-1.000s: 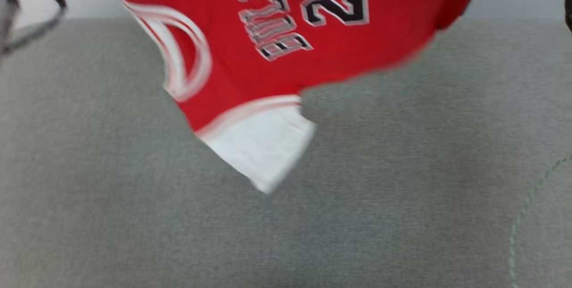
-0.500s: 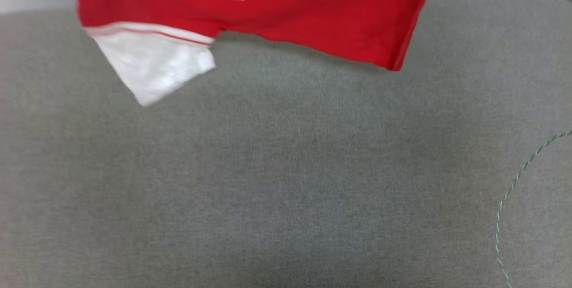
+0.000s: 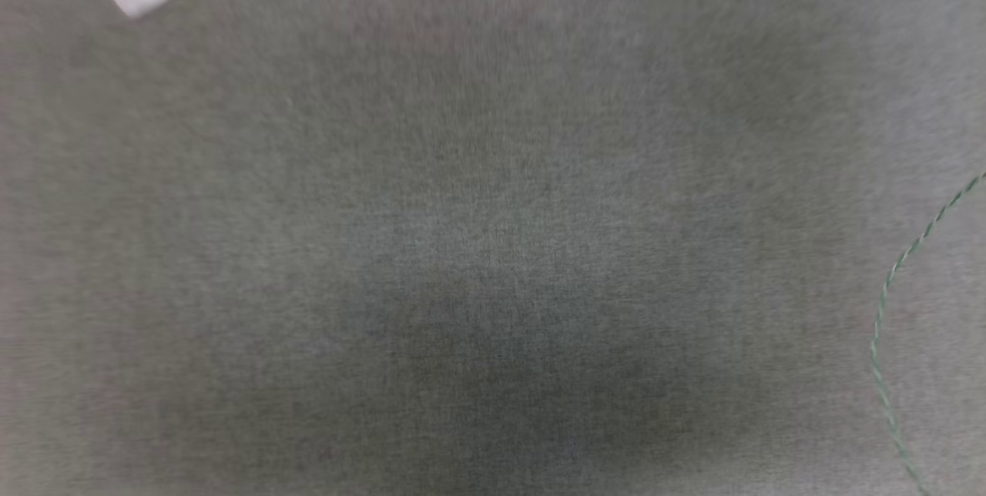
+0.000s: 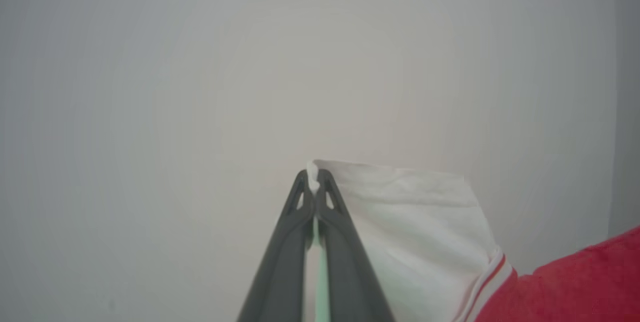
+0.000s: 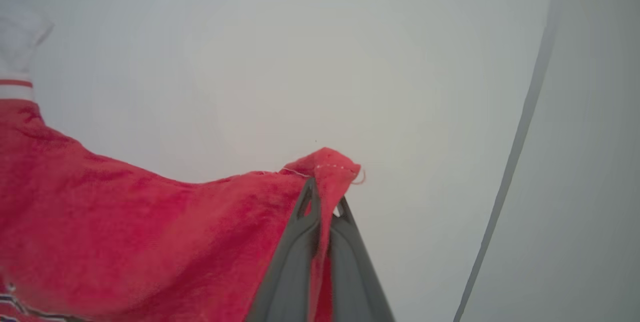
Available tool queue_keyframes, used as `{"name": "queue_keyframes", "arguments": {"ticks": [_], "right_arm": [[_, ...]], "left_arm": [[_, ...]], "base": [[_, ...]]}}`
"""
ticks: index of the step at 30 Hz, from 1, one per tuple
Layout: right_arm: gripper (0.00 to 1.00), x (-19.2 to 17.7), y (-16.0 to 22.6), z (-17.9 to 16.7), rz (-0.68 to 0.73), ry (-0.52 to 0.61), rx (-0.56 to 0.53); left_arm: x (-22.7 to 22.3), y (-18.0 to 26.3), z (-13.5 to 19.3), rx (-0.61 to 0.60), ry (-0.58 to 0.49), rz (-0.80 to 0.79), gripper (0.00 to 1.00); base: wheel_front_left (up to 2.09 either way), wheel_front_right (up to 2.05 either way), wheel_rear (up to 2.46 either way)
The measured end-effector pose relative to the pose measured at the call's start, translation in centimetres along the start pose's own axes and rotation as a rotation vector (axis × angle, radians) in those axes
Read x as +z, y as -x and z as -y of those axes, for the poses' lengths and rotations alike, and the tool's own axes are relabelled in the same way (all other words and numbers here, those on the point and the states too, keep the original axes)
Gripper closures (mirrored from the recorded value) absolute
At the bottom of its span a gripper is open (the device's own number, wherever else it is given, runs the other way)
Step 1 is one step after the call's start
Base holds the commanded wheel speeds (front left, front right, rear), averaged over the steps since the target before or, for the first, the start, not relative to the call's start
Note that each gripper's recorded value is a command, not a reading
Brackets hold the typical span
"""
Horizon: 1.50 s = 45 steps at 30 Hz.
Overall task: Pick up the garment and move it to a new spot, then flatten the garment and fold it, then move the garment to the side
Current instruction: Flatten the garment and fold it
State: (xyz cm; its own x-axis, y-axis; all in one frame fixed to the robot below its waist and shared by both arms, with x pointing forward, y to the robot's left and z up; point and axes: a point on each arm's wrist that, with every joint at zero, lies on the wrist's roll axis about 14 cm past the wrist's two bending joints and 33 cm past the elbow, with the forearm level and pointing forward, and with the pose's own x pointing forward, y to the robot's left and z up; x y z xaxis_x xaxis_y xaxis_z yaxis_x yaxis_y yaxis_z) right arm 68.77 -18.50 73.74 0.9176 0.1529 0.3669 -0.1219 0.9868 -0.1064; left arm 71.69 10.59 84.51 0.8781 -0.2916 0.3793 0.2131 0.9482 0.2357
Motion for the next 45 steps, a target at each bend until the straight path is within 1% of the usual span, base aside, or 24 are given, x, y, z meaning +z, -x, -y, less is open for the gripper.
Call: {"name": "queue_keyframes", "arguments": {"ticks": [5,9,11,16,22,24,26,27,29,31,34,39,42,43,45], "right_arm": [[1.0,-4.4,-1.2,1.0,-0.014,0.01,-0.034],[1.0,-5.3,-2.0,2.2,0.058,0.022,-0.067],[1.0,-6.7,-1.9,2.2,0.068,0.037,-0.079],[1.0,-13.5,-0.9,0.9,-0.029,0.002,-0.09],[1.0,-17.9,0.2,-1.4,-0.149,-0.039,-0.058],[1.0,-18.8,0.9,-2.2,-0.195,-0.048,-0.039],[1.0,-19.1,1.5,-3.1,-0.231,-0.072,-0.023],[1.0,-19.1,1.8,-3.6,-0.247,-0.066,-0.006],[1.0,-19.2,2.7,-4.3,-0.281,-0.075,0.012],[1.0,-19.9,4.3,-4.5,-0.334,-0.088,0.019],[1.0,-20.3,6.9,-4.9,-0.409,-0.109,0.033],[1.0,-18.4,10.3,-5.4,-0.464,-0.141,0.083],[1.0,-16.9,12.8,-4.7,-0.491,-0.156,0.106],[1.0,-16.5,13.7,-4.4,-0.504,-0.177,0.104],[1.0,-16.3,16.0,-4.1,-0.558,-0.206,0.111]], "left_arm": [[-1.9,-2.0,0.7,-0.003,0.001,0.056,1.0],[-4.0,-3.3,2.8,-0.049,0.003,0.077,1.0],[-5.0,-3.8,3.6,-0.063,0.021,0.099,1.0],[-10.3,-4.2,5.9,-0.116,0.045,0.04,1.0],[-16.4,-2.6,5.4,-0.108,0.066,-0.084,1.0],[-18.0,-1.7,5.1,-0.101,0.077,-0.127,1.0],[-19.2,-0.6,5.0,-0.096,0.091,-0.164,1.0],[-19.4,-0.1,5.0,-0.096,0.103,-0.174,1.0],[-20.6,1.3,5.6,-0.111,0.118,-0.222,1.0],[-22.2,3.3,6.7,-0.143,0.121,-0.277,1.0],[-23.7,6.4,7.3,-0.162,0.162,-0.348,1.0],[-24.3,11.8,6.4,-0.161,0.194,-0.432,1.0],[-23.9,15.0,6.3,-0.173,0.208,-0.46,1.0],[-23.8,16.1,6.2,-0.177,0.208,-0.471,1.0],[-23.6,18.3,6.5,-0.179,0.243,-0.489,1.0]], "base": [[0.0,0.0,0.0],[0.0,0.0,0.0],[0.0,0.0,0.0],[0.0,0.0,0.0],[0.0,0.0,0.0],[0.0,0.0,0.0],[0.0,0.0,0.0],[0.0,0.0,0.0],[0.0,0.0,0.0],[0.0,0.0,0.0],[0.0,0.0,0.0],[0.0,0.0,0.0],[0.0,0.0,0.0],[0.0,0.0,0.0],[0.0,0.0,0.0]]}}
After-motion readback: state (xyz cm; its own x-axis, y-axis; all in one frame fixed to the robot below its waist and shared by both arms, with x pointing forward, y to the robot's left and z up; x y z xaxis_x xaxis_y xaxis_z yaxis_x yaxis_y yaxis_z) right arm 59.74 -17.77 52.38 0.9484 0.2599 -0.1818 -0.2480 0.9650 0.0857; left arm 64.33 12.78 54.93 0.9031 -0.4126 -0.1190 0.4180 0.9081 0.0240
